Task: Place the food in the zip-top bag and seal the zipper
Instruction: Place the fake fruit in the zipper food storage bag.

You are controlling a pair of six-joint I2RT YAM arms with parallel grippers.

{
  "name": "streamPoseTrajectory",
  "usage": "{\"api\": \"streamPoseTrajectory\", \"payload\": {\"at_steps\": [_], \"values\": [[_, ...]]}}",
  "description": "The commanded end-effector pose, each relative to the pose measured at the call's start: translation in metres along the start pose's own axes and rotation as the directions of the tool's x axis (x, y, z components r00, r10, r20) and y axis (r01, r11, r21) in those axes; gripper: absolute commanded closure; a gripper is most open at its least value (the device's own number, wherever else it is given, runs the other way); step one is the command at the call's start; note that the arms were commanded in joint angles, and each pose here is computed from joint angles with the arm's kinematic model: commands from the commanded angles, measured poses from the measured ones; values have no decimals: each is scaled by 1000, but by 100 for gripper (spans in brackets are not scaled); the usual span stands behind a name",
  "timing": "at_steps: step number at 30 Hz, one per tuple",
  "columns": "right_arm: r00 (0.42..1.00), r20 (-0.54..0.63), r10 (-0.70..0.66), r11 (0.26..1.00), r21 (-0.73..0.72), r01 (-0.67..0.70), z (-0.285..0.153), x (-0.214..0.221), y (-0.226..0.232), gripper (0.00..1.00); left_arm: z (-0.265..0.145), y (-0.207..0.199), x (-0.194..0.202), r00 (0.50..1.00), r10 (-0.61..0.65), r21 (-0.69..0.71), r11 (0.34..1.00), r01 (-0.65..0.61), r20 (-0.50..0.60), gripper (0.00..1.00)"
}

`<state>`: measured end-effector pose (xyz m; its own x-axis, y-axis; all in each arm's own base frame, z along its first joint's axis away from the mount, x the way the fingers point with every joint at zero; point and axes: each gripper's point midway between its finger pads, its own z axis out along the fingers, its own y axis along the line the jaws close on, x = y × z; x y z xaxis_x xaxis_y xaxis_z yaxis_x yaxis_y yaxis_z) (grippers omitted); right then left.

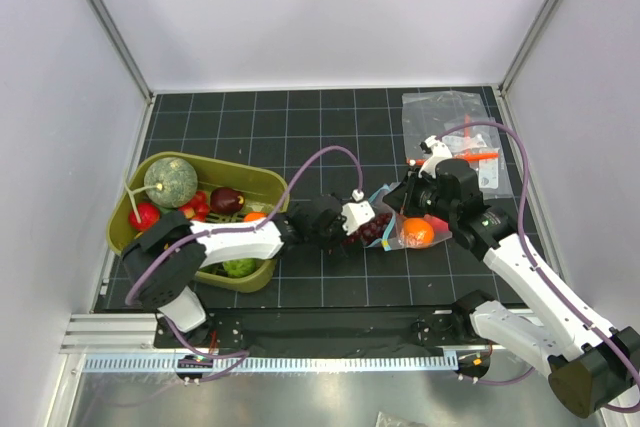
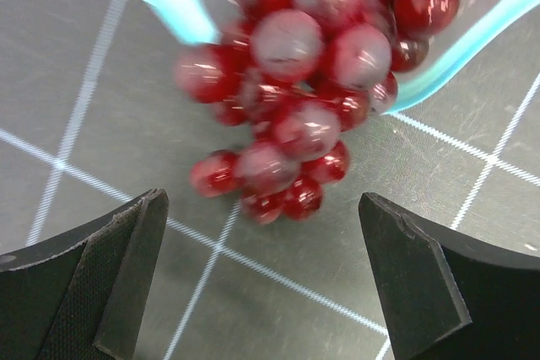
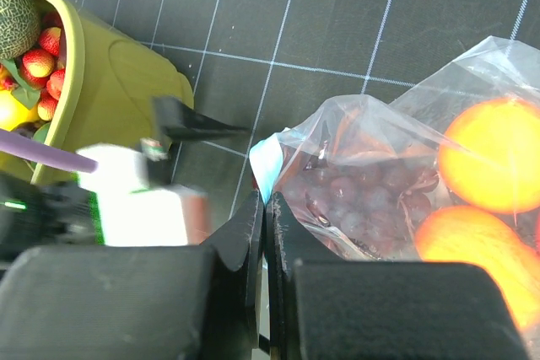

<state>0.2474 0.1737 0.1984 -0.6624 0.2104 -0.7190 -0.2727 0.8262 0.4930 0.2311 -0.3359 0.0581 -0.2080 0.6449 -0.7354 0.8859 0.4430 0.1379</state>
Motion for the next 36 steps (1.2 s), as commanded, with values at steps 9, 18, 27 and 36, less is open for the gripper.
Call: {"api": "streamPoseTrajectory", "payload": {"at_steps": [9, 18, 27, 36], "values": [[998, 56, -13, 998, -68, 17, -9, -18, 18, 99, 25, 0, -22, 995, 71, -8, 997, -70, 77, 14], [998, 58, 16, 997, -77, -12, -6, -16, 18, 99, 23, -8, -35, 991, 41, 37, 998, -47, 129, 69], [996, 69, 50, 995, -91, -44, -6, -15, 20, 99, -3, -18, -55, 979, -13, 95, 995, -6, 205, 84], [989, 47, 140, 969, -210, -127, -5, -14, 41, 99, -71, -24, -99, 922, -112, 153, 987, 58, 371, 87]]}}
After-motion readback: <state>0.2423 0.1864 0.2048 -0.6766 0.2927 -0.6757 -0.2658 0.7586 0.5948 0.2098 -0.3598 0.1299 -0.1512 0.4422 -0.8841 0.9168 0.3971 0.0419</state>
